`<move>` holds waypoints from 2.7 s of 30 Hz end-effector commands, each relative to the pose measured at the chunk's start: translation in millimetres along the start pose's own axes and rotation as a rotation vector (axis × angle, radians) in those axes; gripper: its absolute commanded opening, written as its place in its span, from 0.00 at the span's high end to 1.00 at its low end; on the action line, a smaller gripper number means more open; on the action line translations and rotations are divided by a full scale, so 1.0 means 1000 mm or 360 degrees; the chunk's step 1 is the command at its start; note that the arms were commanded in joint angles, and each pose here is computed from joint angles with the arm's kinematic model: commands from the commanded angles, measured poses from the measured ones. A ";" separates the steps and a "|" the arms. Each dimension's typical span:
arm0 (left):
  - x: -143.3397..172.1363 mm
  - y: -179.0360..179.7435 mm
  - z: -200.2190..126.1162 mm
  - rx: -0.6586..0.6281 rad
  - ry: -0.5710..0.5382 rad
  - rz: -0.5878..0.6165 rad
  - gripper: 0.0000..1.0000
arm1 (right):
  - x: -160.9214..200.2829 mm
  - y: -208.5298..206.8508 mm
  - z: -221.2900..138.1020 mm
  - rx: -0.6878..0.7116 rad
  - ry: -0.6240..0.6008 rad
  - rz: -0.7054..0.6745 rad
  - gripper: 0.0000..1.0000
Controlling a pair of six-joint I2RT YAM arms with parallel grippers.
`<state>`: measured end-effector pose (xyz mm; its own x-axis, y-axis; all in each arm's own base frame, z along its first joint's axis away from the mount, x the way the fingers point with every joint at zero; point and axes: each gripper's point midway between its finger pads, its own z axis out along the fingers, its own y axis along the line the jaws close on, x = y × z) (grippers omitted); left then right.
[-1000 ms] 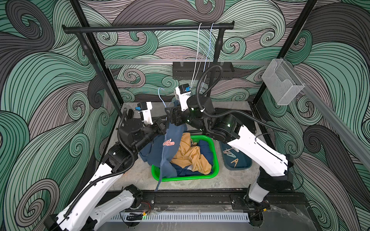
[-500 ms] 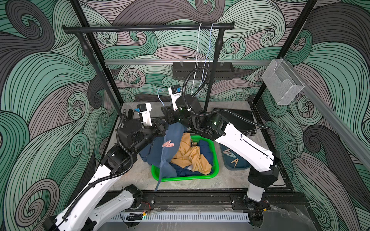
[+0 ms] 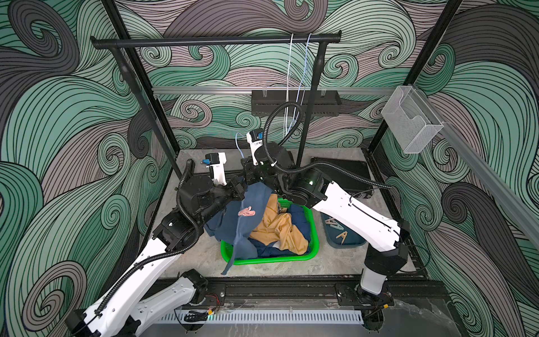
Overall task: Remove the clothespins securing t-shirts to the hanger
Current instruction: Pick up the hanger from the clothes rail.
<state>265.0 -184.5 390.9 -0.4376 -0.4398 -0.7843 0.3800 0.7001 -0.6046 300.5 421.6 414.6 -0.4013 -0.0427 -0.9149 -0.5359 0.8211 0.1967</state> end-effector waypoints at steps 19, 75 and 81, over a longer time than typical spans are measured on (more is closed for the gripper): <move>-0.005 -0.012 0.002 0.0089 -0.0068 -0.0019 0.70 | -0.002 -0.025 -0.004 0.0138 -0.0062 0.0042 0.96; -0.042 0.117 -0.104 -0.0902 -0.0422 0.0059 0.47 | -0.181 0.047 -0.244 -0.0550 -0.1179 -0.1088 1.00; -0.037 0.123 -0.107 -0.0932 -0.0409 0.0063 0.47 | -0.201 0.035 -0.258 -0.0476 -0.1320 -0.1147 1.00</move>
<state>245.5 -28.3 360.1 -0.2075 -0.4693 -0.8583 -0.1317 0.8828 -0.4509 176.7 328.8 664.2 0.5279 -0.0263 -0.8489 -0.7069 0.5404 -0.4564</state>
